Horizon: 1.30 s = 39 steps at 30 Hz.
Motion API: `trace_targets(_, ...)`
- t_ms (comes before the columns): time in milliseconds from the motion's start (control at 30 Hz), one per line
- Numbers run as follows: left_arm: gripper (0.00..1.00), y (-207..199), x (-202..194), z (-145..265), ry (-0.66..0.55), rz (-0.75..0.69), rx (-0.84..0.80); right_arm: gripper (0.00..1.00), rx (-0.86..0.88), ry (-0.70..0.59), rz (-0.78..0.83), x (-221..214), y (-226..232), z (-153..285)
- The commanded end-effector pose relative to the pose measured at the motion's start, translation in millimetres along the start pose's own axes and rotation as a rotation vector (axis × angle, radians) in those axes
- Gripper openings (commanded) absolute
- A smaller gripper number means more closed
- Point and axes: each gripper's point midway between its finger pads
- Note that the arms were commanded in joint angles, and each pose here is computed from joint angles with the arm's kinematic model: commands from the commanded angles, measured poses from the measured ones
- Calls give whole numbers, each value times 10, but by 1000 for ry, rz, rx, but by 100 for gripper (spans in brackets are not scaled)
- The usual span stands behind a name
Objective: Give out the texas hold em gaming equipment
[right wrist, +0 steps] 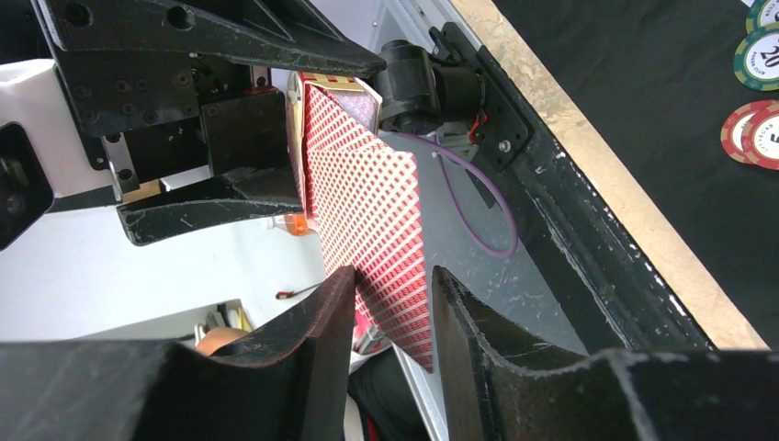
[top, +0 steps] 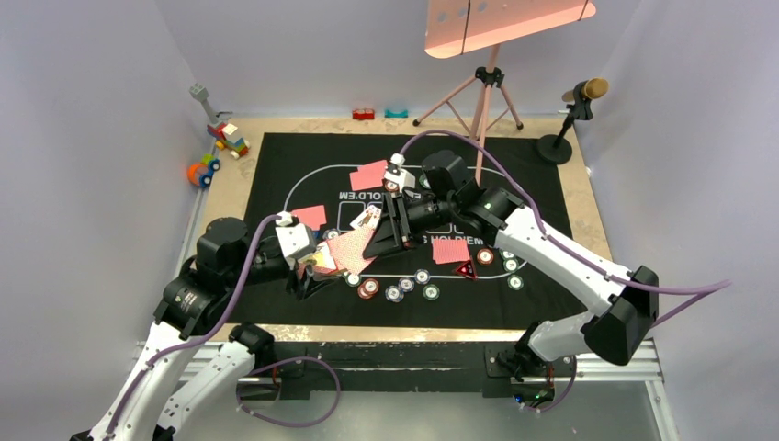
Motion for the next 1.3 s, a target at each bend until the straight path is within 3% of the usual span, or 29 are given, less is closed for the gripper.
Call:
trace_targets(0,3,75,238,53,-71,-43,31,38,24,-48,66,38,189,153)
trace_targets(600,3,61,232,60,-76,-43,32,19,39,-85,87,123,297,327)
trace_targets(1067,3,55,237,67,-78,-41,33,18,17,-79,112,104,281,401)
trace_targets(1267,3,53,224,64,-77,-40,34,12,29,-84,106,109,305,449)
Point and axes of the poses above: each gripper's point midway between its finger pads, its own z axis back along the fingers, its own y axis along the line the jaws close on, x = y × z, and after that the axes turned 13 degrees about -z, right-handed
